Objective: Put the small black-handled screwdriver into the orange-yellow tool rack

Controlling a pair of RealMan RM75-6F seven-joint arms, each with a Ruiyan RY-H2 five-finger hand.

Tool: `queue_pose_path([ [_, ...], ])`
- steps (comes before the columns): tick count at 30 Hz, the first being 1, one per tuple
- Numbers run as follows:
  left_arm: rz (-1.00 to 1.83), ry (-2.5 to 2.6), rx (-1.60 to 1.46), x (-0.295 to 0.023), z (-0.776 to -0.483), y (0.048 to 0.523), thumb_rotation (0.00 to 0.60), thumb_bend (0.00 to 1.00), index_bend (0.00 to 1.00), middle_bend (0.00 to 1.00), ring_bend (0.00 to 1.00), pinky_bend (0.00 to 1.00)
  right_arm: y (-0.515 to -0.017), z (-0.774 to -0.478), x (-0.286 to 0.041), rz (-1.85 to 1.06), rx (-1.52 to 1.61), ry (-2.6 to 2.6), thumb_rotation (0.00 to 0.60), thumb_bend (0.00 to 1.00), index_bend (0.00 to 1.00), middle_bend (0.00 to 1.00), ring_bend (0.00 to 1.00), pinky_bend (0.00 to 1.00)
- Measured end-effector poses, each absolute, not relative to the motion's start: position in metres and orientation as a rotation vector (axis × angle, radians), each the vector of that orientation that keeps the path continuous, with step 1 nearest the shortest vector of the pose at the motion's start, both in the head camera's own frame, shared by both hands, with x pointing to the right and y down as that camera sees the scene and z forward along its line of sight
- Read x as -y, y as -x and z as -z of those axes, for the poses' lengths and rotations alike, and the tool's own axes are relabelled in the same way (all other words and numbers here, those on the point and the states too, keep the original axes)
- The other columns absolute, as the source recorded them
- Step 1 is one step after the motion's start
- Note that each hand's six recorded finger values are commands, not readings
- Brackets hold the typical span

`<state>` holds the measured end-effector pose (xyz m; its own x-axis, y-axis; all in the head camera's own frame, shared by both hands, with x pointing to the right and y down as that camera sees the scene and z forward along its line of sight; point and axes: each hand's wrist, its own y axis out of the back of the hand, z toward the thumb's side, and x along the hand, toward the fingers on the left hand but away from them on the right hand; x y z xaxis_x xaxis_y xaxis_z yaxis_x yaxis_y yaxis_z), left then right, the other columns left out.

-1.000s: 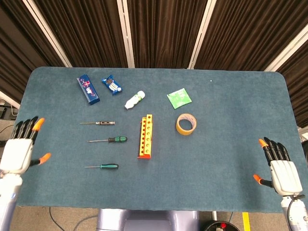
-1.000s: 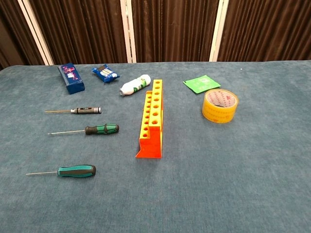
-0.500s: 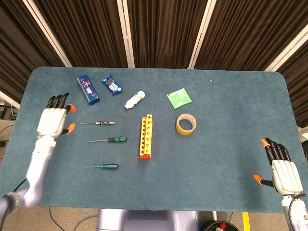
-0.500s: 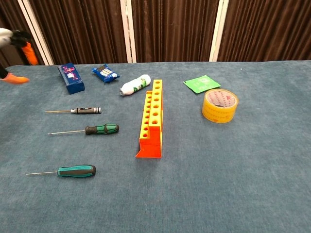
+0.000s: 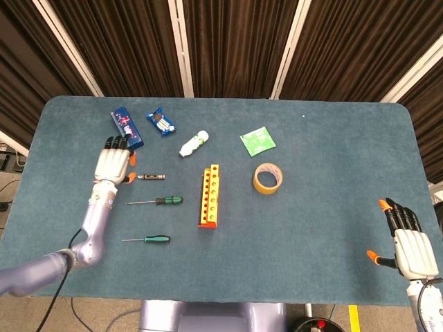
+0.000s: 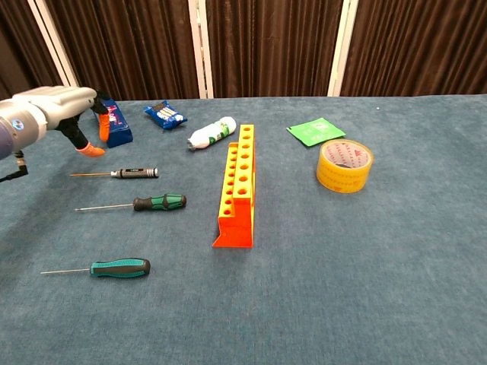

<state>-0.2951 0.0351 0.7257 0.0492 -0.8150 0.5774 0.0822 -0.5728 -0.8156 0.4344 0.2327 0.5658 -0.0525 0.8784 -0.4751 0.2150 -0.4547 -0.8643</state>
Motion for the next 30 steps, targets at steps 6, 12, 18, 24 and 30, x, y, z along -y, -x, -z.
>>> queue_pose_path([
  [6, 1.611, 1.639, -0.714, -0.036, -0.739, 0.281, 0.600, 0.27, 0.45, 0.00, 0.00, 0.00, -0.434, -0.566, -0.232, -1.548, 1.173, 1.676, 0.600, 0.04, 0.00, 0.00, 0.00, 0.00],
  [12, 1.627, 1.651, -0.703, -0.039, -0.748, 0.276, 0.600, 0.27, 0.44, 0.00, 0.00, 0.00, -0.434, -0.566, -0.232, -1.546, 1.180, 1.682, 0.600, 0.04, 0.00, 0.00, 0.00, 0.00],
  [18, 1.642, 1.669, -0.708, -0.039, -0.756, 0.270, 0.600, 0.27, 0.44, 0.00, 0.00, 0.00, -0.433, -0.566, -0.232, -1.545, 1.186, 1.691, 0.600, 0.04, 0.00, 0.00, 0.00, 0.00],
  [24, 1.642, 1.693, -0.703, -0.040, -0.763, 0.259, 0.600, 0.28, 0.43, 0.00, 0.00, 0.00, -0.433, -0.567, -0.232, -1.545, 1.187, 1.694, 0.600, 0.04, 0.00, 0.00, 0.00, 0.00],
  [30, 1.645, 1.706, -0.703, -0.041, -0.766, 0.253, 0.600, 0.28, 0.43, 0.00, 0.00, 0.00, -0.433, -0.567, -0.232, -1.545, 1.191, 1.699, 0.600, 0.04, 0.00, 0.00, 0.00, 0.00],
])
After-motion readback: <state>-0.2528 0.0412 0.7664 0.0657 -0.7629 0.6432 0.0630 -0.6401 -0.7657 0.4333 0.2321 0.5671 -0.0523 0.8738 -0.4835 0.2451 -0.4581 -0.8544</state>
